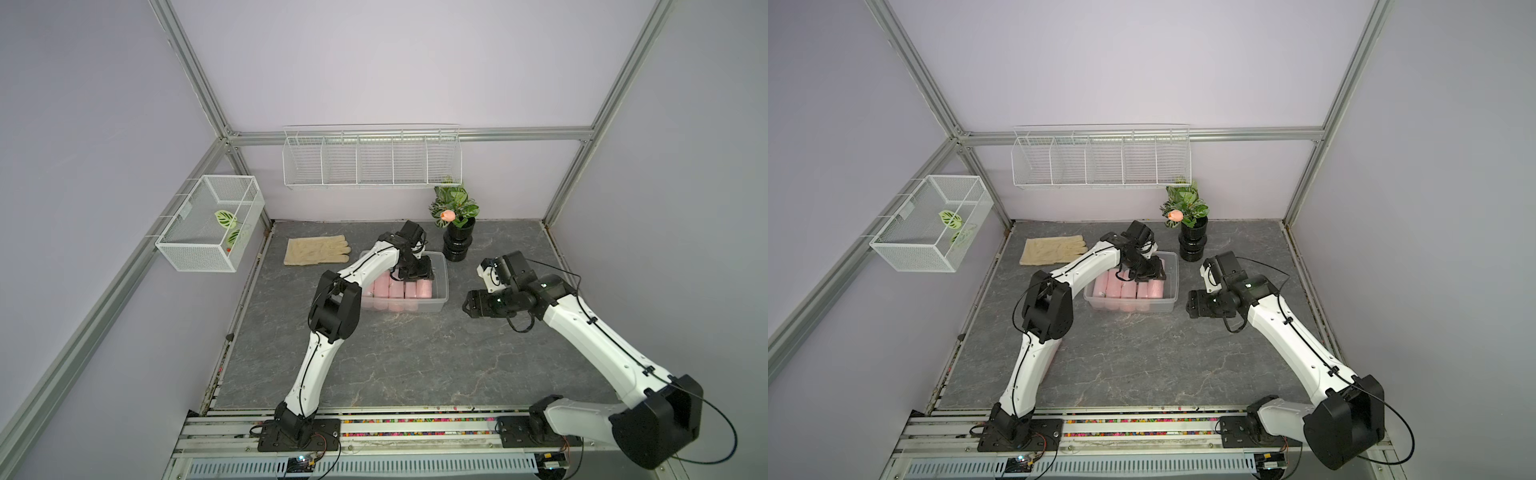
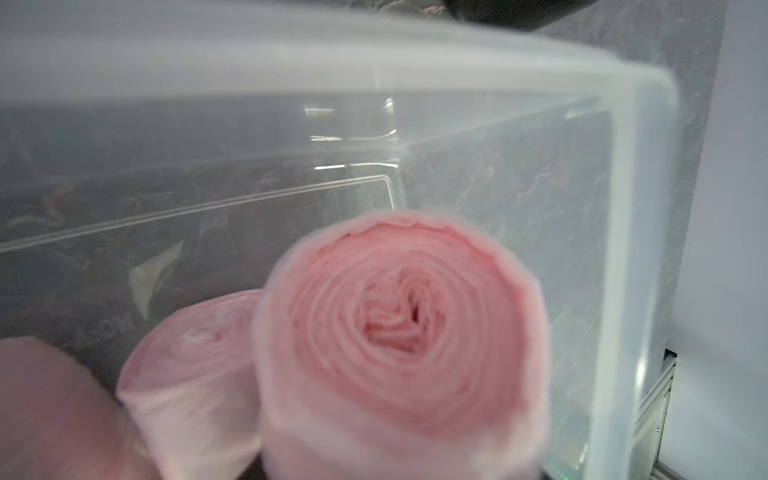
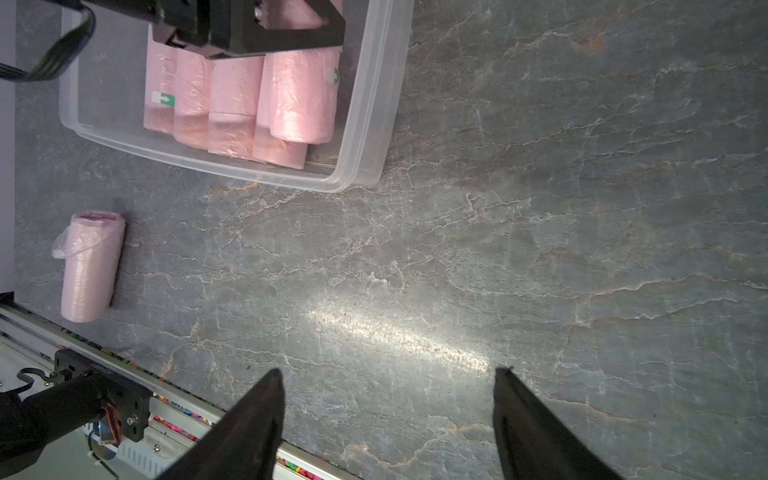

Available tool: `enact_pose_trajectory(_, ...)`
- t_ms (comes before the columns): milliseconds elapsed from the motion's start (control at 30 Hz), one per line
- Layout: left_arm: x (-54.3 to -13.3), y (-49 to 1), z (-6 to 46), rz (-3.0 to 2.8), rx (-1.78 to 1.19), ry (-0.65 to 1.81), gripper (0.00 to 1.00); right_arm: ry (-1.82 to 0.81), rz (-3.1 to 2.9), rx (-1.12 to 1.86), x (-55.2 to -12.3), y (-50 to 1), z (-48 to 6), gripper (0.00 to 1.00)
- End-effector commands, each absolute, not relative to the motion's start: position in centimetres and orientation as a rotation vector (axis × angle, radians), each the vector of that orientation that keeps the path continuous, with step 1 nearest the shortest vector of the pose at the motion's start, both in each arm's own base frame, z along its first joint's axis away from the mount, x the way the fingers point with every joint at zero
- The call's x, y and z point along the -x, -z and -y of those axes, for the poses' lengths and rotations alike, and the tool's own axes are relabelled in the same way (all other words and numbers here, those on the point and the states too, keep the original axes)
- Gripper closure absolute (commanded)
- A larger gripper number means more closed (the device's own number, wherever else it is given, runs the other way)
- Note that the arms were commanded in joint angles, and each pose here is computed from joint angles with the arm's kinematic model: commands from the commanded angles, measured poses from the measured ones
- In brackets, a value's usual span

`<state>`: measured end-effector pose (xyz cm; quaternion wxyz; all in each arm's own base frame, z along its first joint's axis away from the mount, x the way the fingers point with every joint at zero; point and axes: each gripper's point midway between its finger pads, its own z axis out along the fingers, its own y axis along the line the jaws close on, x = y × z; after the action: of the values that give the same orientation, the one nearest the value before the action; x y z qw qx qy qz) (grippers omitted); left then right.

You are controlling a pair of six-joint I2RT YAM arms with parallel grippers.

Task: Put the roll of trash bags into the storage box
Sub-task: Place the roll of trash bags in the storage box.

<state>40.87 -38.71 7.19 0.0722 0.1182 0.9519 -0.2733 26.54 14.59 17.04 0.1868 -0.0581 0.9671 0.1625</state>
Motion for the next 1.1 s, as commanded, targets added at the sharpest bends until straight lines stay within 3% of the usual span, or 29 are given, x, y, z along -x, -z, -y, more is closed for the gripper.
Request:
enact_pose_trajectory(0,-41.6,-7.2,38.9,-2.854,-0.311,0.829,0.48,-0.473,-2.719,0.161,-26.1,-17.0,-14.4,0.2)
enact_pose_trajectory(667,-40.7,-4.7,36.2,-2.956,-0.315,0.608,0.42,-0.483,-2.715,0.167,-25.9,-16.9,-14.2,0.2)
enact_pose_trajectory(1067,-40.7,-7.0,36.8,-2.893,-0.342,0.6,0.39,-0.479,-2.714,0.163,-25.9,-17.0,-14.0,0.2)
